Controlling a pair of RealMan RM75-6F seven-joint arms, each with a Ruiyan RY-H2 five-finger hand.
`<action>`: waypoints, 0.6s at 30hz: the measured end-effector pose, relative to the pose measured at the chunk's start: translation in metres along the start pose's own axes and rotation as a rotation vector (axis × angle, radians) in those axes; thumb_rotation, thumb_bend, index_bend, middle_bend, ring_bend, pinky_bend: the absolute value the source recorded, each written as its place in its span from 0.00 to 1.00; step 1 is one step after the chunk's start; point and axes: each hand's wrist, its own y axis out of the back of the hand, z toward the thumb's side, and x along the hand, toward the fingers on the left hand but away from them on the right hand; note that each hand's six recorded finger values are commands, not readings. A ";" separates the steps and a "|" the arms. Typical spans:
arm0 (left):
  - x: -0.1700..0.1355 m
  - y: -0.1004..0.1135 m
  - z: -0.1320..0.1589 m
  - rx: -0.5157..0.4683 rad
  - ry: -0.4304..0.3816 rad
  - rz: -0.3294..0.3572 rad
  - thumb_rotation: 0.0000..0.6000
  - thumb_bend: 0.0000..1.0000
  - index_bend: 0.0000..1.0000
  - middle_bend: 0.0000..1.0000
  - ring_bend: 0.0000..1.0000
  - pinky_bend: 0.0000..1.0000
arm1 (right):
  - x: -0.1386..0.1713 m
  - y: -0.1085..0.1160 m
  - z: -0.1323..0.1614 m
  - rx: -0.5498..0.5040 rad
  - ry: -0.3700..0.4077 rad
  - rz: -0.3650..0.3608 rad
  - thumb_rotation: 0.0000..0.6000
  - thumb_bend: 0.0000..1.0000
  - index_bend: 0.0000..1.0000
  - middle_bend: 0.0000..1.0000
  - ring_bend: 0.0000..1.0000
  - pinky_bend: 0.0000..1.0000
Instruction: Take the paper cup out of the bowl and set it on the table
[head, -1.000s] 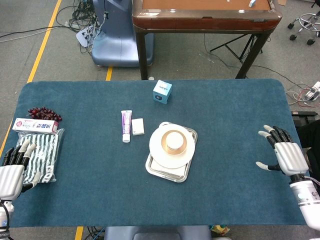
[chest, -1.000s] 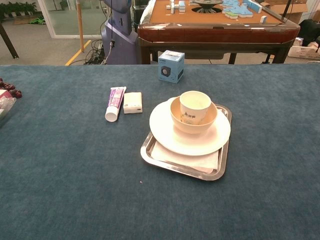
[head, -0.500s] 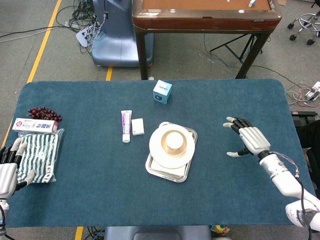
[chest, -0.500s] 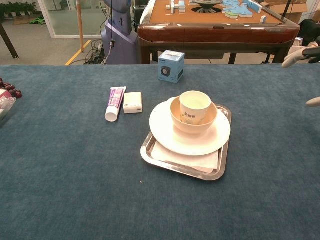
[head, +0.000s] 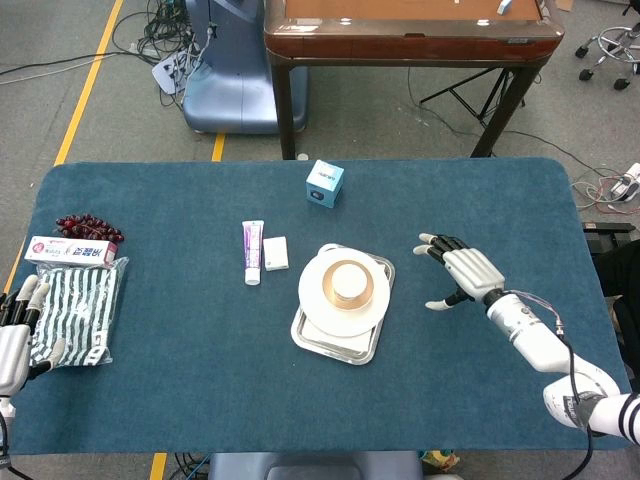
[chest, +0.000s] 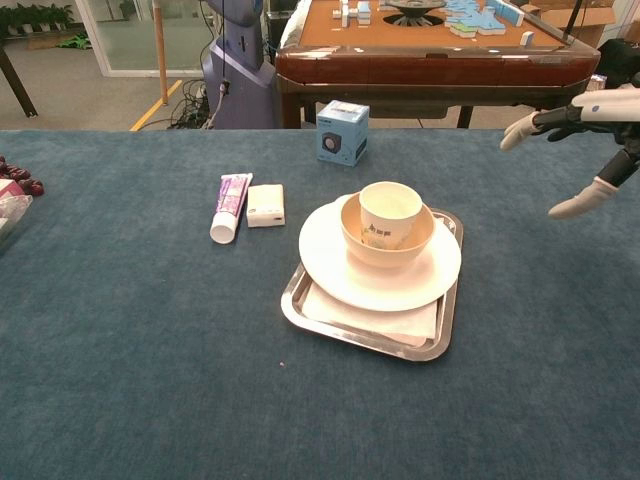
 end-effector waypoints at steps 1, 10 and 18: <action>0.000 0.000 0.000 -0.002 0.001 0.000 1.00 0.32 0.00 0.00 0.00 0.00 | -0.003 -0.001 0.002 0.001 0.002 0.006 1.00 0.05 0.19 0.07 0.00 0.00; 0.001 0.004 -0.005 -0.020 0.009 0.006 1.00 0.32 0.00 0.00 0.00 0.00 | -0.035 -0.015 0.033 0.022 0.037 0.077 1.00 0.04 0.19 0.07 0.00 0.00; 0.002 0.006 -0.008 -0.033 0.015 0.005 1.00 0.32 0.00 0.00 0.00 0.00 | -0.060 -0.023 0.060 0.049 0.066 0.111 1.00 0.04 0.19 0.06 0.00 0.00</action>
